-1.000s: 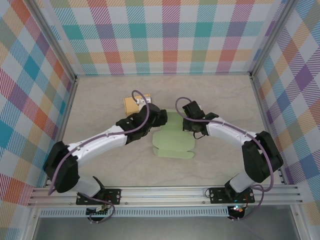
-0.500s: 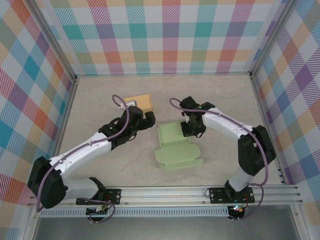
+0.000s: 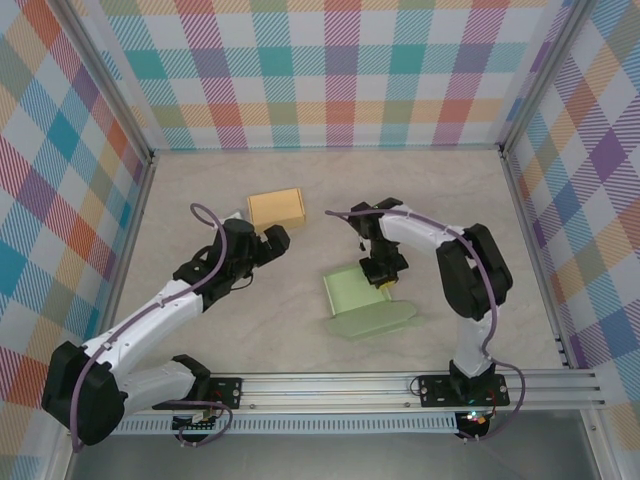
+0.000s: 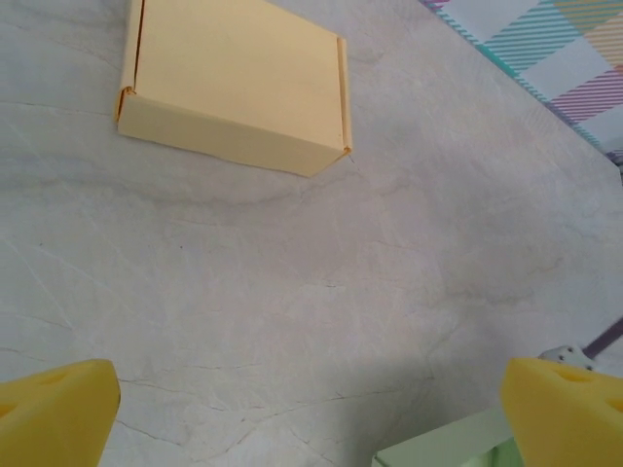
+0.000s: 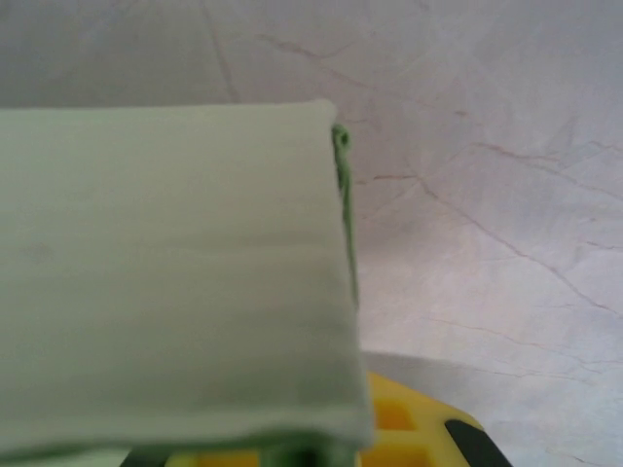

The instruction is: Fold the paper box

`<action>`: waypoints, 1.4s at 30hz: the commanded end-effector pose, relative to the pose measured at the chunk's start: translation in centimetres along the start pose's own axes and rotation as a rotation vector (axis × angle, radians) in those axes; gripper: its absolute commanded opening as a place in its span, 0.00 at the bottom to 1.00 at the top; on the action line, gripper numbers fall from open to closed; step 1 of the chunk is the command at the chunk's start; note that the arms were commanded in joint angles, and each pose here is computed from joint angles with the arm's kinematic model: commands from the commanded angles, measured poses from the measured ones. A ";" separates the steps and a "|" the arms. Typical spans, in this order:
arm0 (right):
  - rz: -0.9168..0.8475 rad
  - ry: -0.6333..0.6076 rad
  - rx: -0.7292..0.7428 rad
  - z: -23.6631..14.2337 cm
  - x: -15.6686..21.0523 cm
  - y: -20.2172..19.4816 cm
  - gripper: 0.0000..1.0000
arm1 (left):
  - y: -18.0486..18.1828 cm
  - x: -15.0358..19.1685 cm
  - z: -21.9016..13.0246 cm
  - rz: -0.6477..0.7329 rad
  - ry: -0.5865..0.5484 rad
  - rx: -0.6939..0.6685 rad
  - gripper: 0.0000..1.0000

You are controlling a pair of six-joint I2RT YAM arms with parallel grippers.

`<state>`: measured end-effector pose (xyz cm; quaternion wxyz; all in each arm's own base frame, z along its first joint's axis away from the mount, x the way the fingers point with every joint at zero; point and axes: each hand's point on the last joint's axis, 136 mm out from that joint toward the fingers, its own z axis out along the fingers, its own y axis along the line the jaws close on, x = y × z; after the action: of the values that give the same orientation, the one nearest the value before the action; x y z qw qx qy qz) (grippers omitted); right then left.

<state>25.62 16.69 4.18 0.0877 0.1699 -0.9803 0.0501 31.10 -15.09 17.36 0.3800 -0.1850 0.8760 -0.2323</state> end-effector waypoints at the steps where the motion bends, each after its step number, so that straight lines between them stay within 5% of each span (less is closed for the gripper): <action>1: -0.008 0.063 0.181 2.6 -1.0 -2.7 0.00 | 0.2 -0.8 -0.6 -0.017 -0.024 0.015 1.00; 12: -0.001 0.134 0.369 4.7 -3.9 -4.3 0.00 | 2.4 -2.0 -1.9 -0.031 -0.106 -0.028 1.00; 42: -0.018 0.155 0.411 8.2 -6.3 -2.0 0.00 | 4.2 -2.9 -2.5 0.003 -0.167 -0.107 1.00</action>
<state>28.54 13.48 2.57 0.1859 0.2100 -0.9064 0.3159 30.77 -10.69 18.47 0.4356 -0.2193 0.8526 -0.1876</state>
